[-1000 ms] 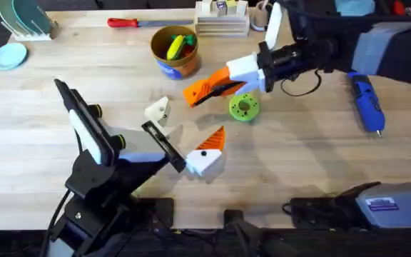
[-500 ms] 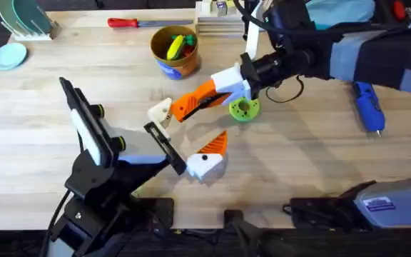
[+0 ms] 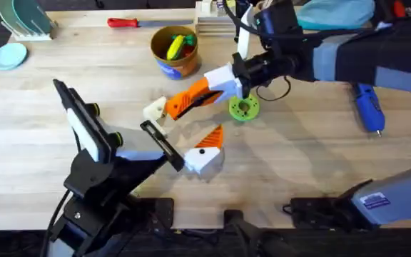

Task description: Pick up the gripper from the table and insert it into the empty holder that is missing its gripper. Then pick up a screw, insert it into the mounting hole, and use the screwdriver to tighten it. Finally, clean up the table by picking up the vegetable and placing it into the bucket.

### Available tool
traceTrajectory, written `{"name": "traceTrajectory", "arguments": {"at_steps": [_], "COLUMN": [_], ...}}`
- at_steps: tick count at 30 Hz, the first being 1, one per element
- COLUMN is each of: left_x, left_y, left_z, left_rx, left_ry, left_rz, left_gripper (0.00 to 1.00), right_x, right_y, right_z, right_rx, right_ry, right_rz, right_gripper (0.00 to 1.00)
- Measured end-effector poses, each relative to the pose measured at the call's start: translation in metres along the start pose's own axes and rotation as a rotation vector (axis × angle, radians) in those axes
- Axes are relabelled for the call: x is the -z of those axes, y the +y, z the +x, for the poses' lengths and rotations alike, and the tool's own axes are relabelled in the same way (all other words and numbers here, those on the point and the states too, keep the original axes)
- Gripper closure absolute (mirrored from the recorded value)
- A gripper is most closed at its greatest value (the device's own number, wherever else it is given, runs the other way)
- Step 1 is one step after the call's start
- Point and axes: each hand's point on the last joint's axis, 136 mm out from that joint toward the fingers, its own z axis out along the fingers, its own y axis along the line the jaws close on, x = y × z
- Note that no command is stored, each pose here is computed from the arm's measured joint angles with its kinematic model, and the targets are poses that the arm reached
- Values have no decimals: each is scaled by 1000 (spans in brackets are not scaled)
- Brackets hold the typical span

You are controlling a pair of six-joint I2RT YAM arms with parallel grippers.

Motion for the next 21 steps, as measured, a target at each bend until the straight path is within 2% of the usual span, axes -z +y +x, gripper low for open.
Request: {"name": "traceTrajectory", "arguments": {"at_steps": [7, 13, 21], "left_x": [1, 0, 0], "left_y": [12, 2, 5], "left_z": [0, 0, 0], "left_rx": [4, 15, 20], "left_ry": [-4, 0, -2], "left_rz": [-65, -13, -31], "left_gripper": [8, 8, 8], "right_x": [-13, -35, -42], "right_y": [-5, -7, -6], "right_z": [-10, -5, -8], "right_rx": [-48, -87, -72], "right_ry": [7, 58, 57], "right_rz": [-21, -40, -45], "right_gripper": [994, 995, 995]}}
